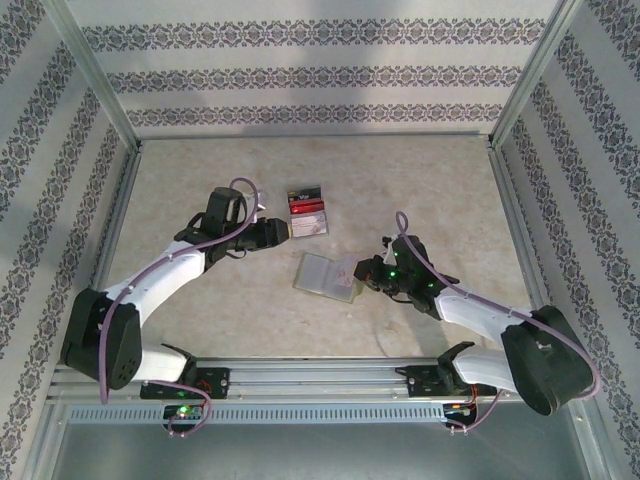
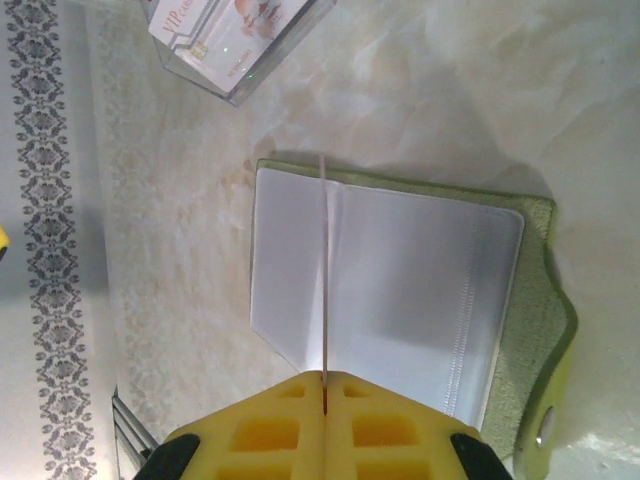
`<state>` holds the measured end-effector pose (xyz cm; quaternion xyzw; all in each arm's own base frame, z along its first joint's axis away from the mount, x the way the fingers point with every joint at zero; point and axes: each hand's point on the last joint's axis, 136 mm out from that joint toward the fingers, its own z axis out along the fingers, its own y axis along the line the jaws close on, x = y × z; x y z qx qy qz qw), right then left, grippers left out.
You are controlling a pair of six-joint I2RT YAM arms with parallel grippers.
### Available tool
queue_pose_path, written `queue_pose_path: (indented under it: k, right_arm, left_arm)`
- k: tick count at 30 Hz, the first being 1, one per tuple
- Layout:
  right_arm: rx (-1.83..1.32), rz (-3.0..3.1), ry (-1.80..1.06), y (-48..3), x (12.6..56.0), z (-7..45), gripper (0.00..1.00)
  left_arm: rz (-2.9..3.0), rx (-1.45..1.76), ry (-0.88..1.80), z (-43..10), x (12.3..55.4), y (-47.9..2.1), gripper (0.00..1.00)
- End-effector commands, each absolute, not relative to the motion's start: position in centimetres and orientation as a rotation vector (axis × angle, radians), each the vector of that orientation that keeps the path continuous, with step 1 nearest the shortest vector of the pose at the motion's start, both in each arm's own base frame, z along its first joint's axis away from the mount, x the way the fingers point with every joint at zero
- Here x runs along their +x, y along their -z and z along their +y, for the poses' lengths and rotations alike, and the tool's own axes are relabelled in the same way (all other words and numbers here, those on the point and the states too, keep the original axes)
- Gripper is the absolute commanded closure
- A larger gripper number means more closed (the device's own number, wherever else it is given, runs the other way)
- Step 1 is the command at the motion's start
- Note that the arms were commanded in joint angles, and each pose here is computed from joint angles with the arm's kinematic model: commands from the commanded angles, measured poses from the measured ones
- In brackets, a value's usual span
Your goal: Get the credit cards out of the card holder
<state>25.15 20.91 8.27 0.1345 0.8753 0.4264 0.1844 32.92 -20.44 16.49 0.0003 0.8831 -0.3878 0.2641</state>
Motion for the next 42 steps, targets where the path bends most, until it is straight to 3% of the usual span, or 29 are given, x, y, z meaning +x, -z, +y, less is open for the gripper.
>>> queue_pose_path:
  k: [1,17,22,24,27,36,42]
  right_arm:
    - [0.18,2.431,-1.256,-10.7,25.2,21.5,0.97]
    - [-0.609,2.136,-1.078,-21.3,24.8,22.9,0.97]
    - [-0.816,2.059,-1.027,-23.3,23.9,23.3,0.97]
    - [-0.92,2.028,-1.003,-24.1,23.2,23.5,0.96]
    - [-1.087,1.99,-0.965,-25.3,21.9,23.8,0.96]
    - [-1.456,1.929,-0.719,-26.9,20.9,23.6,0.98]
    - [-1.651,1.834,-0.513,-27.4,20.8,23.9,1.0]
  left_arm:
    - [2.351,0.057,1.033,-19.7,32.3,-17.5,0.57]
    - [1.955,0.529,1.069,-20.8,28.5,-26.5,0.49]
    - [1.795,0.727,1.046,-21.2,26.3,-28.8,0.51]
    - [1.709,0.819,1.048,-21.5,25.2,-29.9,0.6]
    - [1.607,0.926,1.037,-21.8,23.8,-31.4,0.63]
    - [1.38,1.181,0.881,-21.8,21.1,-33.1,0.3]
    - [1.338,1.299,0.859,-22.4,20.3,-32.8,0.26]
